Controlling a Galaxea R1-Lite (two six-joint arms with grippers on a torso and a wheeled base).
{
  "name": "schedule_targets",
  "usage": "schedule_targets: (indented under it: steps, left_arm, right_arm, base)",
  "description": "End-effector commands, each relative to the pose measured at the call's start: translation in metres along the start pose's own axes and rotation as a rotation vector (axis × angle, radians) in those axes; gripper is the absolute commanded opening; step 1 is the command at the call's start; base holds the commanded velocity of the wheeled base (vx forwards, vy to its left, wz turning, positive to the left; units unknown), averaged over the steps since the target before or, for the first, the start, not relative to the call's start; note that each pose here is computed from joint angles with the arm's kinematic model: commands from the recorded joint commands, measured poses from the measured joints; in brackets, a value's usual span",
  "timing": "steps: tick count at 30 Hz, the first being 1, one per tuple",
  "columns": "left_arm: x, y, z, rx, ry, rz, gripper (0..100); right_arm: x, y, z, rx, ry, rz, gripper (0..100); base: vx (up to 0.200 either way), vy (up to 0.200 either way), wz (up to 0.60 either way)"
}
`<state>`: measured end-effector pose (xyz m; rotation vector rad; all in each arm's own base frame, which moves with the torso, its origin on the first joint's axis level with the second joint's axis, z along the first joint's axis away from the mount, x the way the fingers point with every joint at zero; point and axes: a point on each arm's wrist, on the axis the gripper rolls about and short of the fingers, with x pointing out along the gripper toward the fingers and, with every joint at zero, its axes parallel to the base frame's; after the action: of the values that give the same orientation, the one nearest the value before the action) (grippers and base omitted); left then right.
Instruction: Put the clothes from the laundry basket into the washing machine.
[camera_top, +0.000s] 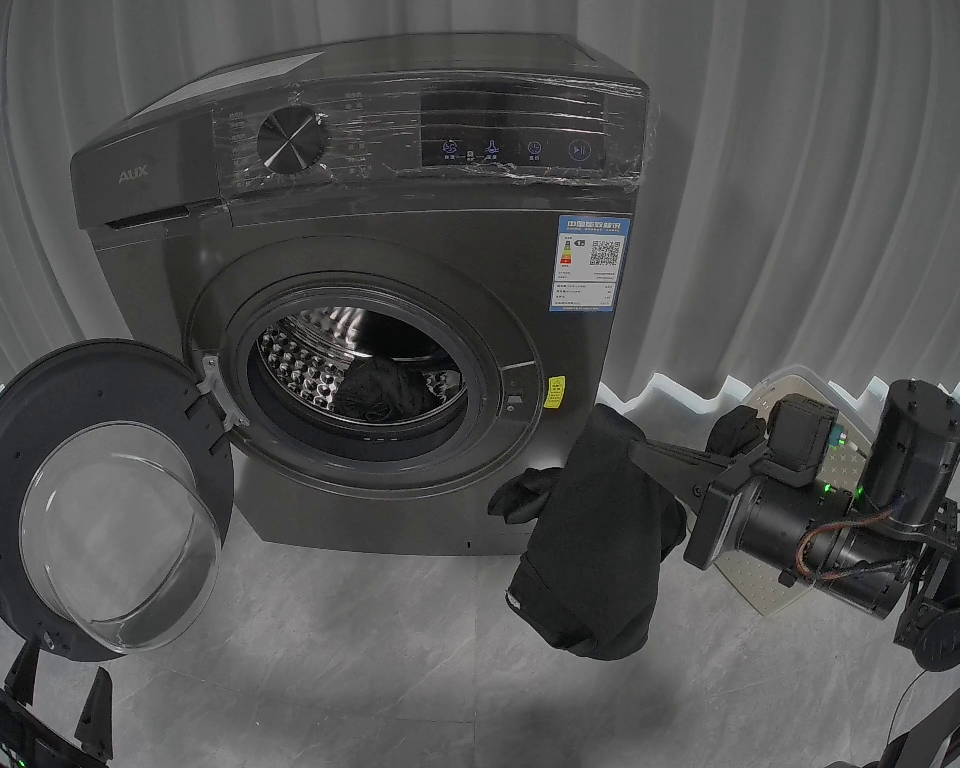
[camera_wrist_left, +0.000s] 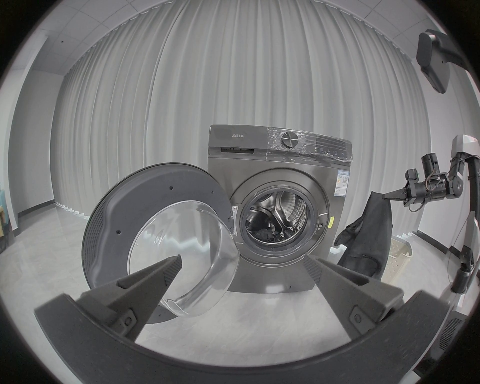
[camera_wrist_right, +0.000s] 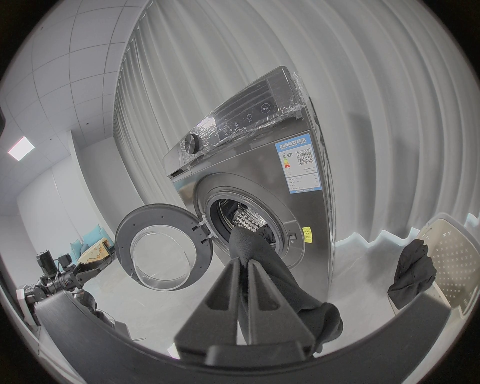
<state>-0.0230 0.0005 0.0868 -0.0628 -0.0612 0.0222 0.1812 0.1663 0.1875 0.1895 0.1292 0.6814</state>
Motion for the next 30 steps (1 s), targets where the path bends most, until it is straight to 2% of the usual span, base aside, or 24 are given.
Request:
schedule_targets:
  steps: [1, 6, 8, 12, 20, 22, 30]
  left_arm:
    - [-0.0003, 0.0003, -0.0043, 0.008, -0.001, 0.0, 100]
    - [-0.0003, 0.0003, -0.0043, -0.005, -0.001, 0.0, 100]
    - [-0.0003, 0.0003, -0.0043, -0.008, -0.001, 0.0, 100]
    - [-0.0003, 0.0003, -0.0043, -0.007, -0.001, 0.0, 100]
    - [-0.0003, 0.0003, -0.0043, -0.002, -0.001, 0.0, 100]
    - [-0.0003, 0.0002, -0.0043, -0.013, -0.001, -0.001, 100]
    - [-0.0003, 0.0001, -0.0043, -0.013, 0.0, -0.009, 100]
  right_arm:
    - [0.0001, 0.0001, -0.0006, 0.0, 0.002, 0.001, 0]
    - [-0.0004, 0.0004, -0.0007, 0.0, 0.003, 0.004, 0]
    - [-0.0004, 0.0001, -0.0006, 0.0, 0.002, 0.002, 0]
    - [-0.0002, 0.0001, -0.0002, 0.0, 0.0, 0.001, 0]
    - [0.0029, 0.0, -0.0015, -0.001, 0.006, -0.002, 0]
    - [0.0032, 0.0002, -0.0007, 0.0, 0.003, -0.001, 0]
    - [0.0062, -0.0002, -0.0031, -0.001, 0.013, -0.005, 0]
  base:
    - [0.0, 0.0, 0.0]
    - [0.0, 0.0, 0.0]
    - [-0.2, 0.0, 0.0]
    - [-0.2, 0.0, 0.0]
    - [0.0, 0.0, 0.0]
    - [0.0, 0.2, 0.0]
    - [0.0, 0.2, 0.0]
